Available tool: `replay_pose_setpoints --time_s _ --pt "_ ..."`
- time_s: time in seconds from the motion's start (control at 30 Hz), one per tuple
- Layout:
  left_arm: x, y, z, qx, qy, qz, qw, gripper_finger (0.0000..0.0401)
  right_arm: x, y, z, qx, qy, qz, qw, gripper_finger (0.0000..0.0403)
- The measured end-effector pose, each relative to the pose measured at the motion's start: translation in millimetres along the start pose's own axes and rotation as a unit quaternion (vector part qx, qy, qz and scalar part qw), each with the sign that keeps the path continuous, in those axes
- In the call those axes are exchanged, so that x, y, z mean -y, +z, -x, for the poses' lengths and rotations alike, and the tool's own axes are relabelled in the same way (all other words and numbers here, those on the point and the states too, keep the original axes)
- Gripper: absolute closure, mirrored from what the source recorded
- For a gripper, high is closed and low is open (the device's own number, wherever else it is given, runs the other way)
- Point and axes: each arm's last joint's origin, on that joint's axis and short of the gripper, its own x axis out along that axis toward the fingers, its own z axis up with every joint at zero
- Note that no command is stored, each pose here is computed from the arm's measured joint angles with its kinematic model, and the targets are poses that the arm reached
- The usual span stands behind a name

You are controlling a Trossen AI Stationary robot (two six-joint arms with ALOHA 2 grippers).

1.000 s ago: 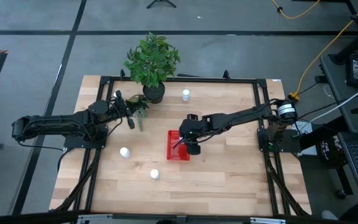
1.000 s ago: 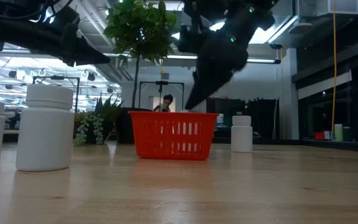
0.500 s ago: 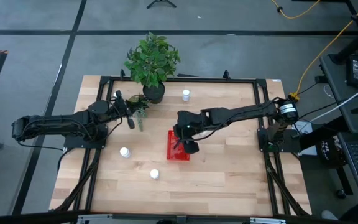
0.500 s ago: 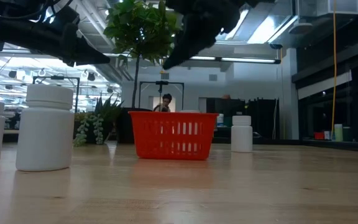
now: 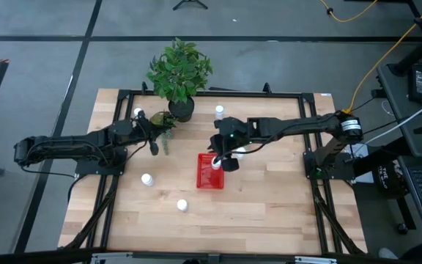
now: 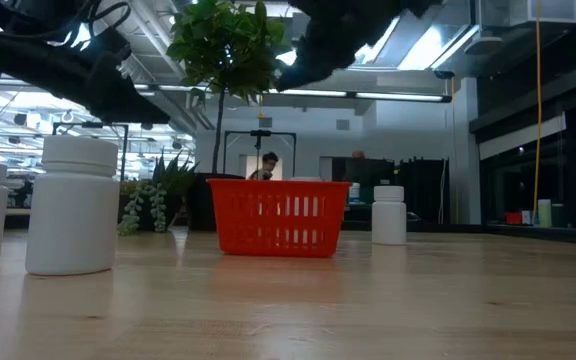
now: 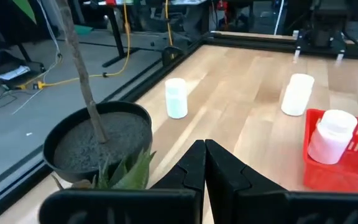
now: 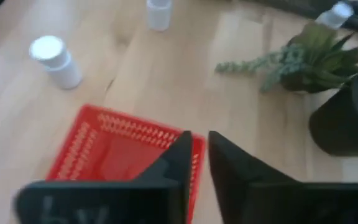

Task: Pick and place pill bottles into a basket
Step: Put the white medicine bottle into the red bin

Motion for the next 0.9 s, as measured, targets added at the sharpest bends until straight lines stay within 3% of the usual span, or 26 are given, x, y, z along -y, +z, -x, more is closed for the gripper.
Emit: replay_pose_setpoints --time_s 0.13,0.43,0.57,0.9 --pt "0.1 0.2 0.1 0.001 -0.002 -0.002 1.0 0.0397 5.4 -19.9 6.0 0.034 -0.022 -0.016 0.999 0.0396" --pt "0.3 1.1 0.0 0.006 -0.004 -0.051 0.999 0.0382 4.8 -65.8 22.9 0.124 -0.064 -0.042 0.989 0.0376" --pt "0.5 2.7 0.1 0.014 -0.006 -0.051 0.999 0.0338 5.7 -78.4 28.1 0.137 -0.075 -0.045 0.987 0.0376" --pt "0.7 6.0 0.3 0.031 -0.006 -0.071 0.997 0.0176 16.0 -88.5 29.5 0.134 -0.094 -0.054 0.985 0.0376"
